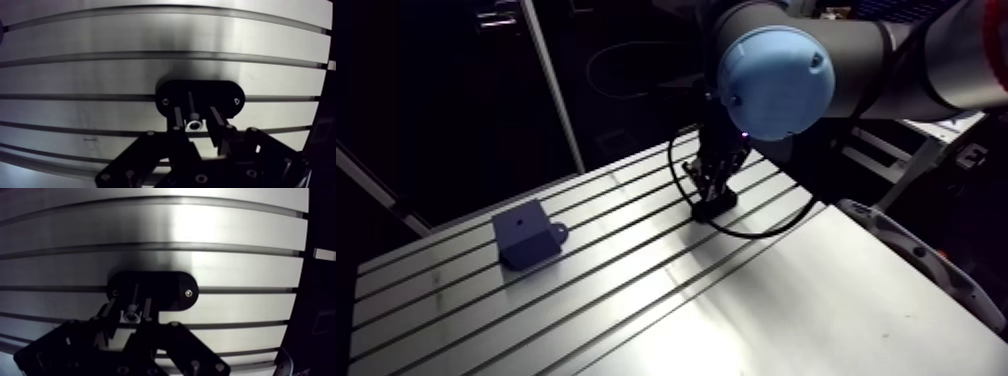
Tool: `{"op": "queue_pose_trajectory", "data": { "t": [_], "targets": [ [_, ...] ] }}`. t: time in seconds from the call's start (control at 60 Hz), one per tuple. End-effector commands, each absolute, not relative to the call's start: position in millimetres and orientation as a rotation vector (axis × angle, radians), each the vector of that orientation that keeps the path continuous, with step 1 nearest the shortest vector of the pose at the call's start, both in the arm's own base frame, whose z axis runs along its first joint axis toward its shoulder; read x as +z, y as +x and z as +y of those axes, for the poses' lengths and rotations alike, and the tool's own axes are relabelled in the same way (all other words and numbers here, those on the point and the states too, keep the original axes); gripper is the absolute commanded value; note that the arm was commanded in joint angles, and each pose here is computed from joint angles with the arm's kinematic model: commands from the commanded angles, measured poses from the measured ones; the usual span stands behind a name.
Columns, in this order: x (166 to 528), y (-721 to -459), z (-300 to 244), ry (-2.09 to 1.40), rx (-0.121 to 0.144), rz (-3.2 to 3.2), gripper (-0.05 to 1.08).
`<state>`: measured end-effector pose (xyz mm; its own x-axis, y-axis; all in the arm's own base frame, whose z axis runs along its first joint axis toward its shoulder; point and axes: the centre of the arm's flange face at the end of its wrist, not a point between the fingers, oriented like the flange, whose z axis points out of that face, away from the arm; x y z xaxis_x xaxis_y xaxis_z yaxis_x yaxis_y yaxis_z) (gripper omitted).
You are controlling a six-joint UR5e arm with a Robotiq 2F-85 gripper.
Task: Pick up the M10 bolt and insert it into the hole until fully seated.
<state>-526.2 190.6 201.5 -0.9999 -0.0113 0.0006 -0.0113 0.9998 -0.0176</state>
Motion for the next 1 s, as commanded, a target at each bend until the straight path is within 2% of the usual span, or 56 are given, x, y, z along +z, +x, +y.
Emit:
{"op": "queue_pose_trajectory", "data": {
  "t": [0.017,0.55,0.683,0.767,0.933,1.0],
  "targets": [
    [201.9,-526.2,190.7,0.018,0.027,-3.14,0.67],
    [202.6,-526.6,190.9,0.016,0.025,-3.139,0.76],
    [204.8,-528.1,192.7,0.013,0.023,-3.135,0.82],
    [209.6,-529.9,193.6,0.013,0.018,-3.124,0.88],
    [217.2,-532.5,191.5,0.018,0.014,-3.107,0.91],
    [223.9,-534.9,192.2,0.018,0.001,-3.097,0.95]
  ]
}}
